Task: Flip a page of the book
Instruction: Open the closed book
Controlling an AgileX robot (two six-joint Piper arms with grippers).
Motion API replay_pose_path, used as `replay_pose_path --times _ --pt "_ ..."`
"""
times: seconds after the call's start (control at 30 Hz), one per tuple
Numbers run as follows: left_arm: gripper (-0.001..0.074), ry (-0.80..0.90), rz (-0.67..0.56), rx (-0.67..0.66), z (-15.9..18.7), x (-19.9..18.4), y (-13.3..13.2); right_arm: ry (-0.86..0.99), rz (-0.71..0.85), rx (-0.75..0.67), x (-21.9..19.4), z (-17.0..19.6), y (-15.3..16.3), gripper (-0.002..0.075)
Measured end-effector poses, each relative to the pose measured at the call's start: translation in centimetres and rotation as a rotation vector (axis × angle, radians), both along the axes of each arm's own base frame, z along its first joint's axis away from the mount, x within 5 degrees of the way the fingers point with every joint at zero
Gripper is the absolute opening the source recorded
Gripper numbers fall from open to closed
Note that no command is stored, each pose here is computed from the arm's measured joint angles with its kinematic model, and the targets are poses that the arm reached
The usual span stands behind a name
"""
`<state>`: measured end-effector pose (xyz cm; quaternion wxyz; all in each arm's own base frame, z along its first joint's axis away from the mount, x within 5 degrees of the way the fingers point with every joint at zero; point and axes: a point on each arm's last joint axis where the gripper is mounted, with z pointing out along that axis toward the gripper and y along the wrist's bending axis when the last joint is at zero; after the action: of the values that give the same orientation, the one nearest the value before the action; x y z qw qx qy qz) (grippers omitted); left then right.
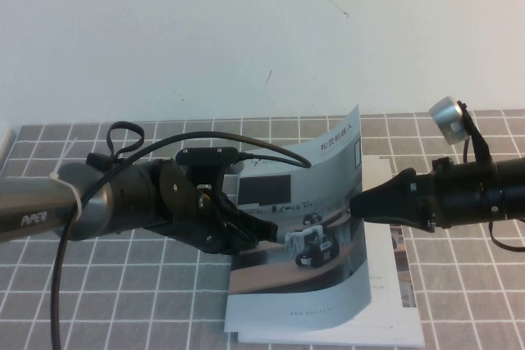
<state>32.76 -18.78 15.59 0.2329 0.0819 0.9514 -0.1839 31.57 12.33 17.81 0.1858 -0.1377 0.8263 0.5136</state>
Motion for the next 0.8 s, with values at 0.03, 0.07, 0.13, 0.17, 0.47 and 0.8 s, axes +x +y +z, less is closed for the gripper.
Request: replay_pose_path --times 0.03,0.07,0.13,0.17,0.47,0.8 --pt "-0.0004 0.0 0.0 0.0 0.0 0.0 0.0 0.001 0.005 0.006 0.0 0.0 0.0 0.0394" --pt "-0.0004 0.0 0.0 0.0 0.0 0.0 0.0 0.001 0.011 0.012 -0.1 0.1 0.1 0.0394" --pt "-0.0004 0.0 0.0 0.0 0.0 0.0 0.0 -0.006 0.023 0.026 0.0 0.4 0.2 0.0394" --pt "-0.0004 0.0 0.0 0.0 0.0 0.0 0.0 -0.01 0.03 0.035 0.1 0.7 0.2 0.0394" --pt "-0.0004 0.001 0.002 -0.001 0.0 0.0 0.0 -0.013 0.078 0.024 0.6 1.6 0.4 0.0394" --pt "-0.0004 0.0 0.002 -0.001 0.0 0.0 0.0 0.015 0.139 -0.077 0.8 1.9 0.2 0.0394"
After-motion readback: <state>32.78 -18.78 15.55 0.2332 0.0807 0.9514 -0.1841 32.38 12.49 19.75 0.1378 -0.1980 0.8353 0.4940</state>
